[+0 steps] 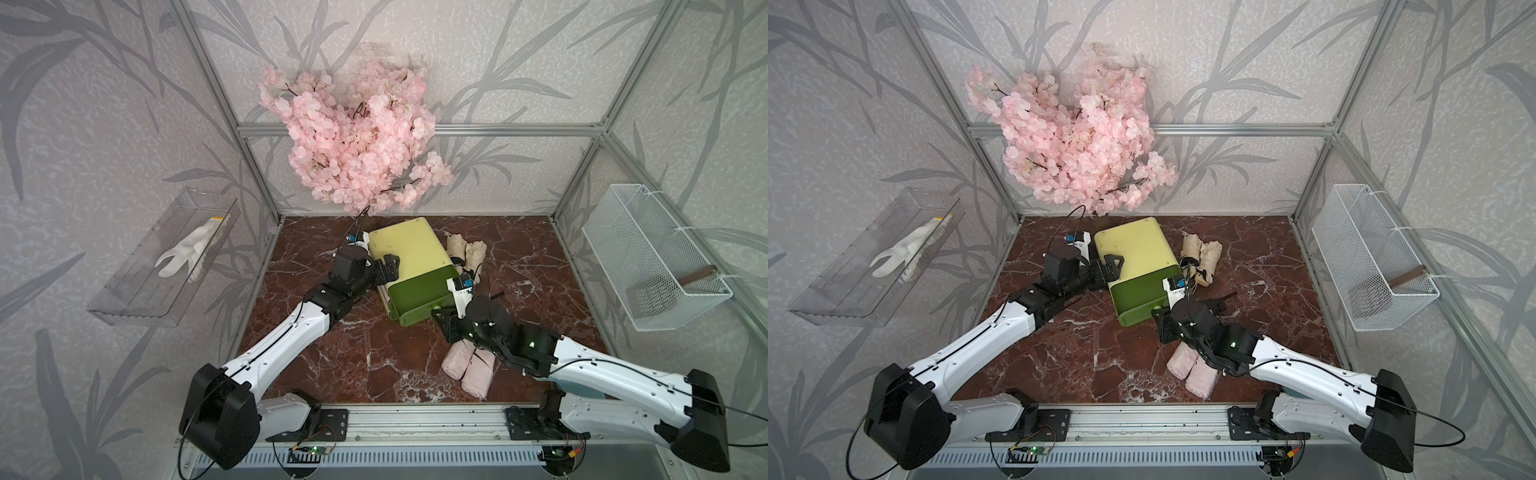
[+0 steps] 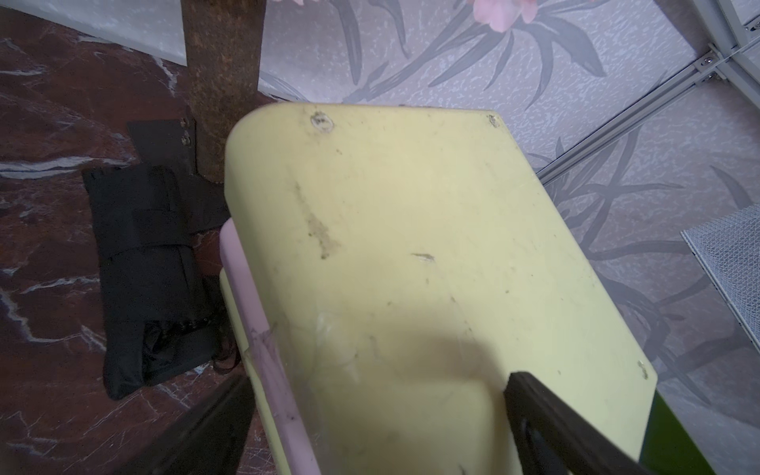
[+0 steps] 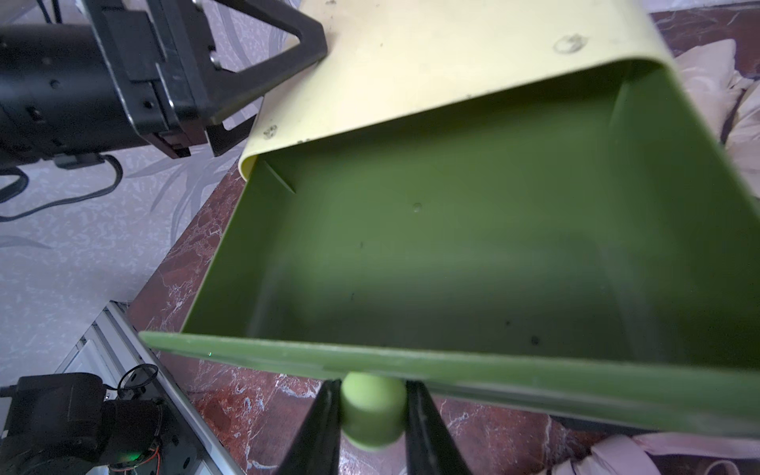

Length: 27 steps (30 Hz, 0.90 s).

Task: Place the umbrella in the drawer by color
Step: Open the drawer in the storage box.

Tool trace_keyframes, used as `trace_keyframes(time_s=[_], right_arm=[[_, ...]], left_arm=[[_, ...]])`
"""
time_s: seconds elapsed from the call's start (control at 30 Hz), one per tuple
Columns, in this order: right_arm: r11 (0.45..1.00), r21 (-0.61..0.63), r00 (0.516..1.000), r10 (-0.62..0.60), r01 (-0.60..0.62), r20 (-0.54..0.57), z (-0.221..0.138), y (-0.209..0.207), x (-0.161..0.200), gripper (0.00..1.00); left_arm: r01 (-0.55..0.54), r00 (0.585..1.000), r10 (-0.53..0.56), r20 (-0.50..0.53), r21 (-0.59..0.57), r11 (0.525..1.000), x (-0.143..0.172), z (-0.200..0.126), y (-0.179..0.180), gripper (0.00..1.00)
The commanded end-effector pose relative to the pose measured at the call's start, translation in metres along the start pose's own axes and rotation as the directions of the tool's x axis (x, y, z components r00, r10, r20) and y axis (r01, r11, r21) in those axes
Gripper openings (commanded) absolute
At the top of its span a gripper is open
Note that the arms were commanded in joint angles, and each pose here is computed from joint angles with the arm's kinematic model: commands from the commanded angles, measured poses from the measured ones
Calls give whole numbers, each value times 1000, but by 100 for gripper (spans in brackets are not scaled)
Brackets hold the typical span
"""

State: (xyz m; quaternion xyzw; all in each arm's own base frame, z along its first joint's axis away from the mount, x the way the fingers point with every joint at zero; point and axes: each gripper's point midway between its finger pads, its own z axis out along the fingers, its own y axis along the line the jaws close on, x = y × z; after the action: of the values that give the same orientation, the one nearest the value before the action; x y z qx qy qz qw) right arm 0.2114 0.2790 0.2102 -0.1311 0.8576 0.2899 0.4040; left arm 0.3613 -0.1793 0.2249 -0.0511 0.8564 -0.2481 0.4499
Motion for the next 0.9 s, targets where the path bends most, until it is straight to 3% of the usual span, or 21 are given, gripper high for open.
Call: trace_keyframes(time_s=[0.0,0.4,0.8,0.87], right_arm=[[1000,-14,1000,-15,15,25,-11,7,-6,12],[1000,19,1000,5,-4,-21,6,-5,19,13],[999,40,999,6,-4,-42,15,-10,29,28],[999,47,999,-1,3,-40,12,-12,28,35]], left_arm=[[-26,1000,26,7,-37,999,-5,-7,4,100],[-29,1000,29,9,-32,999,-6,-10,3,100],[-29,999,30,19,-21,999,-6,-18,2,100],[-31,999,31,26,-23,999,-7,-20,2,100]])
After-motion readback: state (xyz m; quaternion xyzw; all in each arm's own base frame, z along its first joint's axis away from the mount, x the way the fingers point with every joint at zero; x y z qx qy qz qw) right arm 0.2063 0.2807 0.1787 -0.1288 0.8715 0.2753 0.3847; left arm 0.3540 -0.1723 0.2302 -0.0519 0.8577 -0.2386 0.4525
